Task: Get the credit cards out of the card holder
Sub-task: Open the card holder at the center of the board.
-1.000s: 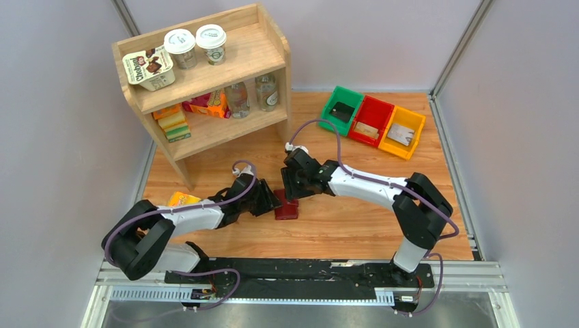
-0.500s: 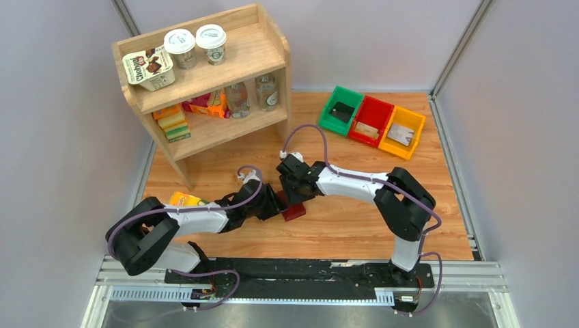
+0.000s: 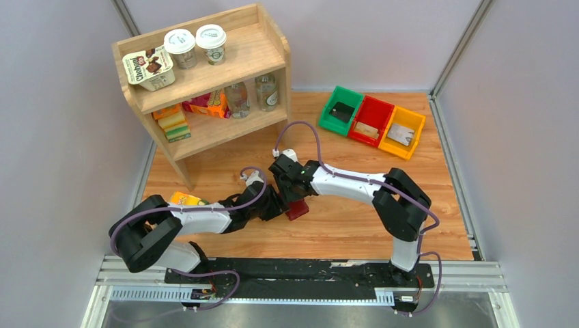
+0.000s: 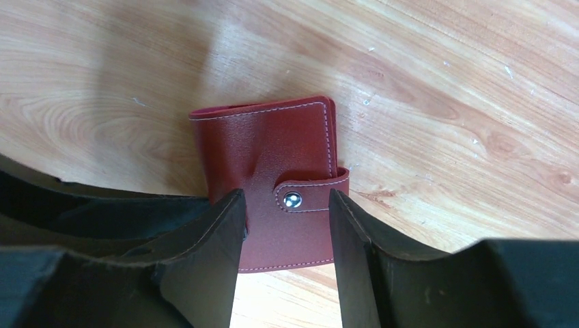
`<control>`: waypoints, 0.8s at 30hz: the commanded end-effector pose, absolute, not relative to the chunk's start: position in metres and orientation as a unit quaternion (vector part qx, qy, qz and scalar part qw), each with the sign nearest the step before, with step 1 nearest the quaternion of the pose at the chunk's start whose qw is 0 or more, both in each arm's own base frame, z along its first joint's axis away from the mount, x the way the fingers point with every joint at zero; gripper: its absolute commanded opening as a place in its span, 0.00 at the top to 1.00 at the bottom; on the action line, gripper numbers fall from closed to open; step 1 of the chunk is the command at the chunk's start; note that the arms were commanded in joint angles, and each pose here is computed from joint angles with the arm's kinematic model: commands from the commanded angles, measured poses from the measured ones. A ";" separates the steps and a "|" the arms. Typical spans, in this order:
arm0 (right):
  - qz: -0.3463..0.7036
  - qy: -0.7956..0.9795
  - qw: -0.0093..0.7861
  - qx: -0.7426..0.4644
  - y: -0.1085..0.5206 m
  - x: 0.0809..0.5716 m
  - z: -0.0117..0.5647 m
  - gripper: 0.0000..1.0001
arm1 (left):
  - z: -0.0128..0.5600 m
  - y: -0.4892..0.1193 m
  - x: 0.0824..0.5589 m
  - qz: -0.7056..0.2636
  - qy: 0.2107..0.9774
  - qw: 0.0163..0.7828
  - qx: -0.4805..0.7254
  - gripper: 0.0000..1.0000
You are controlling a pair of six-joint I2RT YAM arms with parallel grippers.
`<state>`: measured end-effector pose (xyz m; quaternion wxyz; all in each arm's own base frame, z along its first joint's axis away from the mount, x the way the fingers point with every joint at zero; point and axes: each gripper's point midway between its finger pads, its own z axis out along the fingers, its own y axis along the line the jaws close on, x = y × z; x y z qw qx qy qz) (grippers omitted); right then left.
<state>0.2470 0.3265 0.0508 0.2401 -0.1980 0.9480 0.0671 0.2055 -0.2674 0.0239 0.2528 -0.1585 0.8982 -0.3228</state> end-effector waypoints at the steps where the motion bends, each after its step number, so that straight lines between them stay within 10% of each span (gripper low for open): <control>1: 0.036 0.948 0.241 -0.203 0.321 0.252 0.042 0.49 | -0.006 -0.245 0.189 -0.253 0.927 0.228 -0.155 0.59; 24: 0.075 0.961 0.195 -0.181 0.298 0.242 0.027 0.72 | -0.013 -0.234 0.189 -0.206 0.941 0.225 -0.149 0.62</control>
